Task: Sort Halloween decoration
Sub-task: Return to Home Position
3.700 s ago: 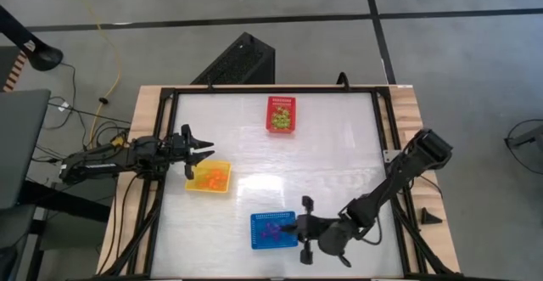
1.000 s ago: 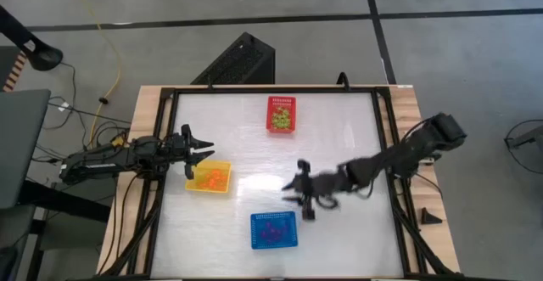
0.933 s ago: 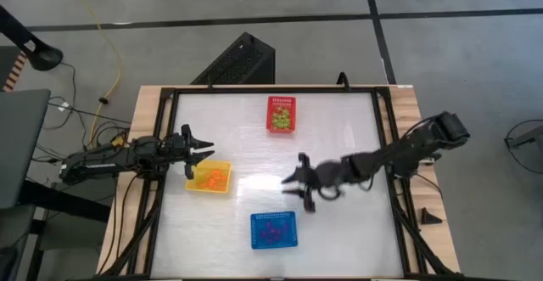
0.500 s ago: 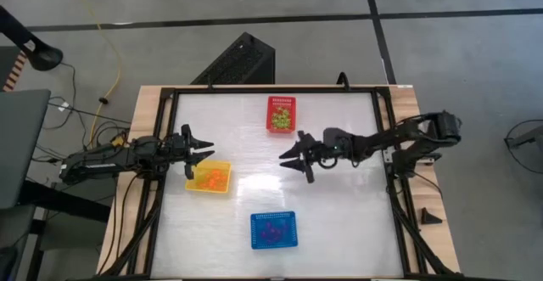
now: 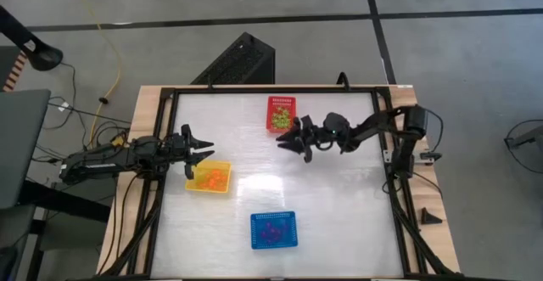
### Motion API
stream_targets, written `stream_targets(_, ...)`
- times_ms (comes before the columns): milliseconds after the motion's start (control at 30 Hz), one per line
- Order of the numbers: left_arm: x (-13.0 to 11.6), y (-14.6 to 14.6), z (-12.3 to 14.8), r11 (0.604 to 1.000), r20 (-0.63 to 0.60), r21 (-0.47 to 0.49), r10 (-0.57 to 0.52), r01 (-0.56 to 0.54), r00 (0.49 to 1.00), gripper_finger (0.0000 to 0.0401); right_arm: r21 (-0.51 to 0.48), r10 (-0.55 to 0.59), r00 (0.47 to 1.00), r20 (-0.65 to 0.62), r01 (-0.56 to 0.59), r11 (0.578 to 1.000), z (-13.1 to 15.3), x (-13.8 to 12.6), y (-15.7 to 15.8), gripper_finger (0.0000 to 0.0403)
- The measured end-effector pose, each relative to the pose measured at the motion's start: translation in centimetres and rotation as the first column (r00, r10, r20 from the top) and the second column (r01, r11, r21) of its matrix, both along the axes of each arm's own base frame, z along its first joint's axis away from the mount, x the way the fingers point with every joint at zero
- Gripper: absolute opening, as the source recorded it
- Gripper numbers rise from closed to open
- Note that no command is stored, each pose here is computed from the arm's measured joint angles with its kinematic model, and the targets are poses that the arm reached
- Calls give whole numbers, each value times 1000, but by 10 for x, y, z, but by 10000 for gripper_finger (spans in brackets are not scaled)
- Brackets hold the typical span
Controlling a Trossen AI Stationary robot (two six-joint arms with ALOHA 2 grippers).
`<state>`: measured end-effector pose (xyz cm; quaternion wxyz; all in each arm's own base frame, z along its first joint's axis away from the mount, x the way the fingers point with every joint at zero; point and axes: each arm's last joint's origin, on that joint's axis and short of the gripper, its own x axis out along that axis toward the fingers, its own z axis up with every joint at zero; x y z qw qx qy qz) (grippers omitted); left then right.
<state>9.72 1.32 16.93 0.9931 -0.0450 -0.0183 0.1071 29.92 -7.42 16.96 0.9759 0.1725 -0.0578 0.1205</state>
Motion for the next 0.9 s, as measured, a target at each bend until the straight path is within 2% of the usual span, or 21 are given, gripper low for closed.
stream_targets(133,0,0,0,1000,0,0,1,-1,1000,116,82,-50,997,-59,55,995,-6,-4,-18,166)
stream_targets(333,0,0,0,1000,1,0,3,-3,1000,116,246,-74,978,-194,121,962,-17,-7,-30,166)
stream_targets(467,0,0,0,1000,0,0,2,-2,1000,116,263,-104,961,-257,173,949,-23,-6,-30,166)
stream_targets(900,0,0,0,1000,0,0,2,-2,1000,116,303,-68,870,-487,242,922,-47,-10,-28,166)
